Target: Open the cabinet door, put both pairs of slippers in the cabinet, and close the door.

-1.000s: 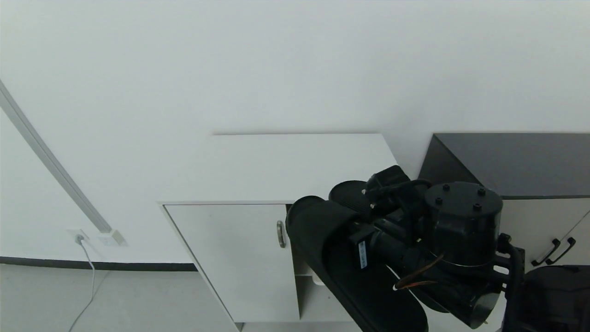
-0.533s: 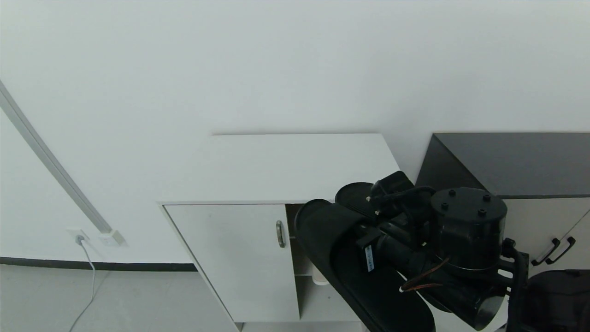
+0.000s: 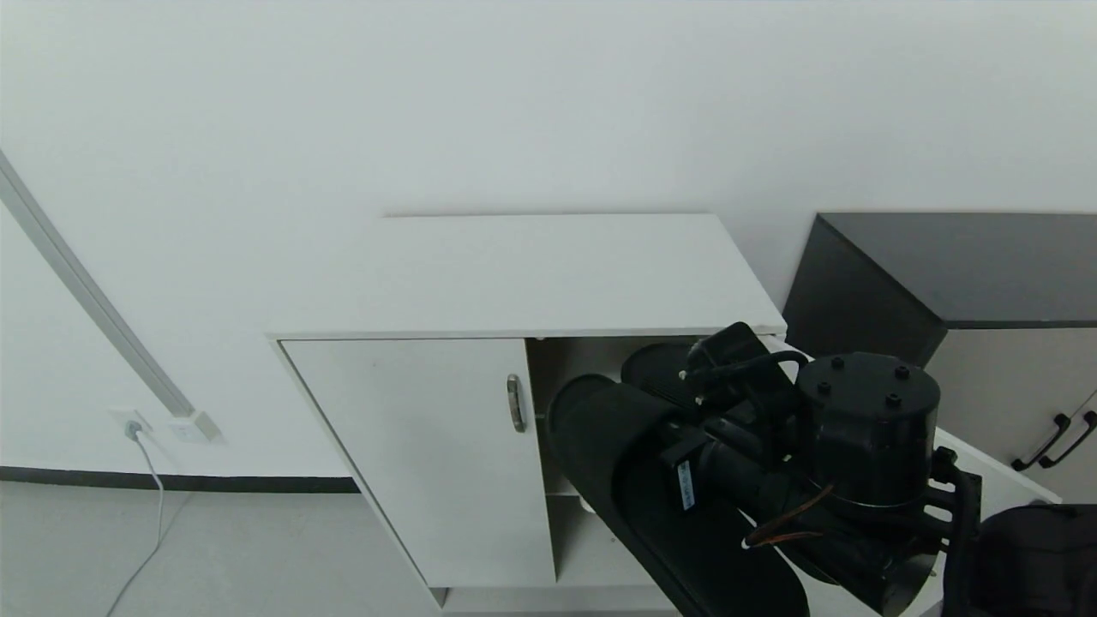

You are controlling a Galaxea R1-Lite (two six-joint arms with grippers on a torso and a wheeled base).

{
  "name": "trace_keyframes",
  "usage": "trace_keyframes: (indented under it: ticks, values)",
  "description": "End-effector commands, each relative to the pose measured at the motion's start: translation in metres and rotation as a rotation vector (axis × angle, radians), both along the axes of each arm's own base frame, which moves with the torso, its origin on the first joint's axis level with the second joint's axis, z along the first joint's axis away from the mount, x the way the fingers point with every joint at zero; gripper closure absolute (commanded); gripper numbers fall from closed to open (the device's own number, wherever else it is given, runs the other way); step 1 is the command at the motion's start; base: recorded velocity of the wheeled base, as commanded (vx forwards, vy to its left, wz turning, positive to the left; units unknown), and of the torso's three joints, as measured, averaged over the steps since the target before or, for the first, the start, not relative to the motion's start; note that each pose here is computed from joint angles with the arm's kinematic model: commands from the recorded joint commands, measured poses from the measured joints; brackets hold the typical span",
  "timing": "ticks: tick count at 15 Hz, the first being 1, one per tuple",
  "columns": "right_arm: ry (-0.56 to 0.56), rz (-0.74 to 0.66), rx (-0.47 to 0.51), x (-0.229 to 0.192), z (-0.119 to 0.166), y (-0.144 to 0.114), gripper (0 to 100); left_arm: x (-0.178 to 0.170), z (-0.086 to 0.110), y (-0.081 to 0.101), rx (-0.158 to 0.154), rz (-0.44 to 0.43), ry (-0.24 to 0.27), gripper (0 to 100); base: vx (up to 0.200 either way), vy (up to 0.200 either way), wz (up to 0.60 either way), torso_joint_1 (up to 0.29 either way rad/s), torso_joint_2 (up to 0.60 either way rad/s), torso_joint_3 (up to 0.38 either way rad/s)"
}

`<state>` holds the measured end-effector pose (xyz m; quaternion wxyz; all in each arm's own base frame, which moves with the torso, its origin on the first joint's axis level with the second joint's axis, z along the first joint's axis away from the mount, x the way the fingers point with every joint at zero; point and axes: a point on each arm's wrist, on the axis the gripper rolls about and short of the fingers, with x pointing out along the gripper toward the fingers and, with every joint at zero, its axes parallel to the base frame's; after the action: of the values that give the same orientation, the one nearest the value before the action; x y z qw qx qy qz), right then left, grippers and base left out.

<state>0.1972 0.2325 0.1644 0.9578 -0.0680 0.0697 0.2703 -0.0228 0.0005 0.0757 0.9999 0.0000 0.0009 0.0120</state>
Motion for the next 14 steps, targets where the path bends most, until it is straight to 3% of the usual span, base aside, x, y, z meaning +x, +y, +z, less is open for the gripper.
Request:
trace_keyframes:
  ticks: [1,14]
  values:
    - [0.004,0.002,-0.006,-0.0003,-0.0020,0.0005,100,0.0000,0.0000,0.0000,0.000,0.001,0.000,100,0.000,0.000,0.00,-0.212,0.53,0.315]
    - [0.007,0.005,-0.012,-0.0008,-0.0053,0.0014,100,0.0000,0.0002,0.0000,0.000,-0.001,-0.002,100,0.000,0.000,0.00,-0.176,0.50,0.322]
